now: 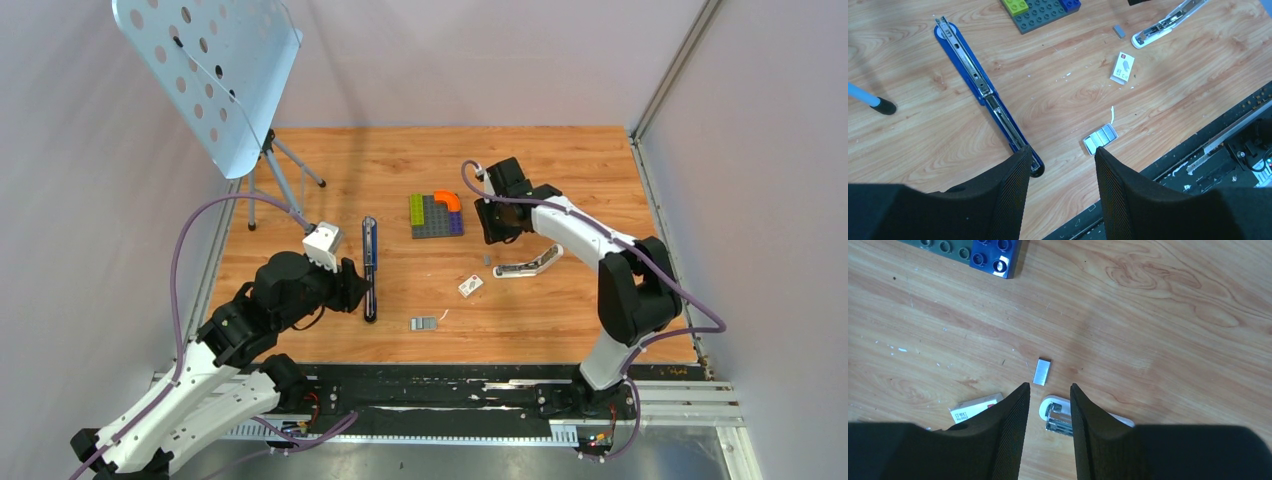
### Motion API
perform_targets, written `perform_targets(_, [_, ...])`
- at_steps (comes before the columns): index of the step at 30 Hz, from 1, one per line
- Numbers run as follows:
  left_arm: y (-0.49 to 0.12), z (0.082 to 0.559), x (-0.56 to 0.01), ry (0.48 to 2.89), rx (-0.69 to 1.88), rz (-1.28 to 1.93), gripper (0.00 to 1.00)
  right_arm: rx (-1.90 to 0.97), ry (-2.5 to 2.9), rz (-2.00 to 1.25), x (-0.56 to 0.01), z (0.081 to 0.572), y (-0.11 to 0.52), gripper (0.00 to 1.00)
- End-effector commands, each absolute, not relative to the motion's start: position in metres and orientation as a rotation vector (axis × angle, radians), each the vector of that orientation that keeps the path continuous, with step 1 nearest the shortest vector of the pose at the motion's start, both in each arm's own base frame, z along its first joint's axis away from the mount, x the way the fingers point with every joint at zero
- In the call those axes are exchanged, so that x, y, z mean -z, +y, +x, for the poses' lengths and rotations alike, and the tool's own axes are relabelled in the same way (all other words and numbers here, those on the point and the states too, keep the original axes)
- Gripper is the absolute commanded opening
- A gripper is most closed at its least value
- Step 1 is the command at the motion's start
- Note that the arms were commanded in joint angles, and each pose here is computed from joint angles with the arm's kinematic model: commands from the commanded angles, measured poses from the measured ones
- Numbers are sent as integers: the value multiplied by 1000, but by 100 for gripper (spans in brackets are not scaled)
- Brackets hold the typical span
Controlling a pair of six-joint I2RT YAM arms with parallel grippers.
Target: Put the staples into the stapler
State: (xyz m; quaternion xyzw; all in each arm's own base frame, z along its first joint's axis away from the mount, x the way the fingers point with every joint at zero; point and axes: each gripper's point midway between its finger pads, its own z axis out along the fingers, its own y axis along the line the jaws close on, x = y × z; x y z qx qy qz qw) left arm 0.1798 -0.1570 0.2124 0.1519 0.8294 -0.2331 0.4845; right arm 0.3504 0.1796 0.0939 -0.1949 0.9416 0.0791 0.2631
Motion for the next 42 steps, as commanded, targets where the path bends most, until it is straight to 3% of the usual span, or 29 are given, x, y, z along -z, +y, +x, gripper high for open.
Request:
perform_targets(1, [-154, 180, -216, 2002, 559, 369, 53, -174, 2615, -479, -68, 343, 185, 39])
perform_targets(10, [-154, 180, -216, 2000, 559, 370, 53, -148, 2673, -531, -45, 335, 193, 40])
perform_targets(42, [-150, 181, -217, 1994, 543, 355, 54, -75, 2723, -669, -20, 328, 191, 21])
